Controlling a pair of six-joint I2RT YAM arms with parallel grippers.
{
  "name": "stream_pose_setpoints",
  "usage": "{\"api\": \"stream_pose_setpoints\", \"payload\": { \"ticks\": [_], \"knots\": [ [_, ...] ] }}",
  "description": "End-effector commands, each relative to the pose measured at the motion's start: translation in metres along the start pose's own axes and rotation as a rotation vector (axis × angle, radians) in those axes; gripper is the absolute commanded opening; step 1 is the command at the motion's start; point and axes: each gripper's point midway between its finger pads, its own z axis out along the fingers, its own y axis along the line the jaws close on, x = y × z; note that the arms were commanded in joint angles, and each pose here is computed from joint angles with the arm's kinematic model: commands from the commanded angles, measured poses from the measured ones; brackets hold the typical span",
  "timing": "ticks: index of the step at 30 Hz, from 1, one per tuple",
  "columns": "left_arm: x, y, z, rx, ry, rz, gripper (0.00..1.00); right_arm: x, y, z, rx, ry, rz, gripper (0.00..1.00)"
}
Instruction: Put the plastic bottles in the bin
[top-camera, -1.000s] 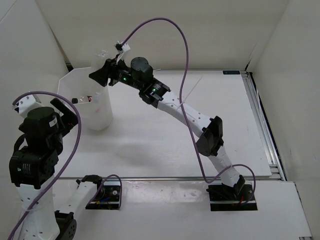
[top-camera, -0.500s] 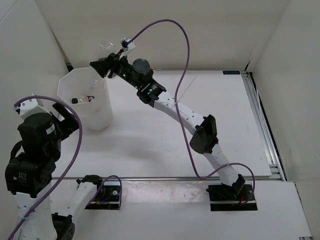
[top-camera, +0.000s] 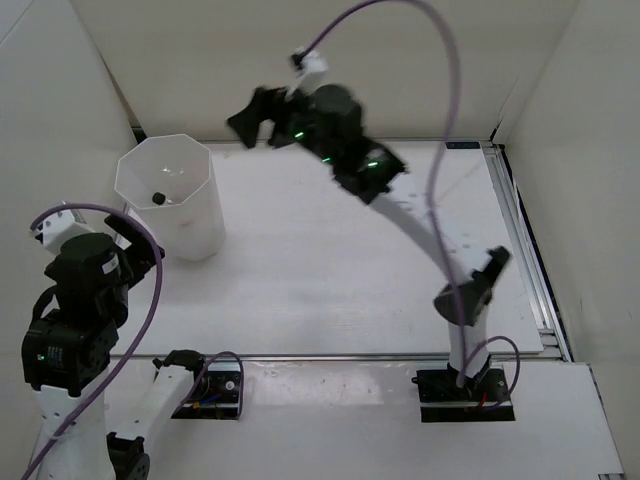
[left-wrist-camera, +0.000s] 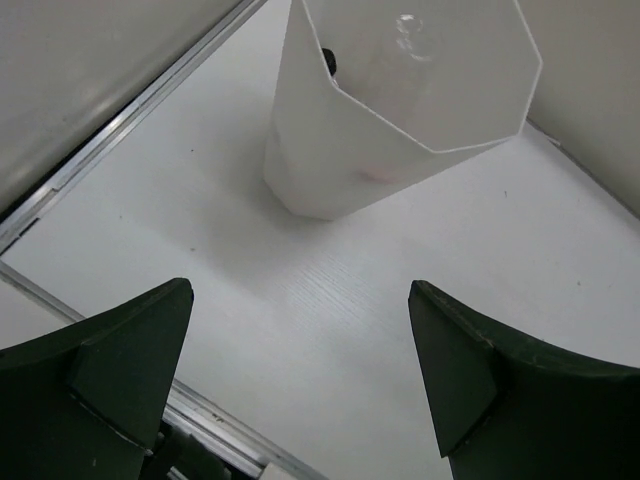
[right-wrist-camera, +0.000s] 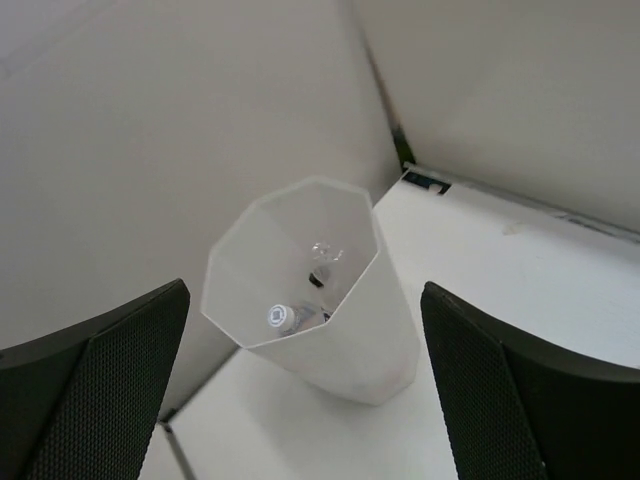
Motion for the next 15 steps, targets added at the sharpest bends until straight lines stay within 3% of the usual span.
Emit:
{"api": "stream_pose_setpoints", "payload": {
  "ticks": [1,3,4,7,11,15],
  "knots": [
    [0.039,0.023,0.008,-0.115,0.084,-0.067,1.0,-0.065,-0.056,-0.091,0.178,0.026,0.185,1.0],
    [0.051,0.025,0.013,-0.133,0.095,-0.138,1.0,-0.054,-0.082,-0.122,0.2,0.135,0.35,1.0],
    [0.057,0.024,0.015,-0.128,0.107,-0.153,1.0,-0.013,-0.101,-0.13,0.254,0.255,0.441,1.0],
    [0.081,0.032,0.023,-0.148,0.121,-0.202,1.0,0.033,-0.109,-0.191,0.28,0.437,0.606,1.0],
    [0.092,0.035,0.031,-0.146,0.099,-0.236,1.0,0.046,-0.115,-0.233,0.336,0.426,0.515,1.0],
    [0.105,0.051,0.045,-0.205,0.051,-0.223,1.0,0.067,-0.135,-0.257,0.464,0.457,0.54,1.0]
  ]
}}
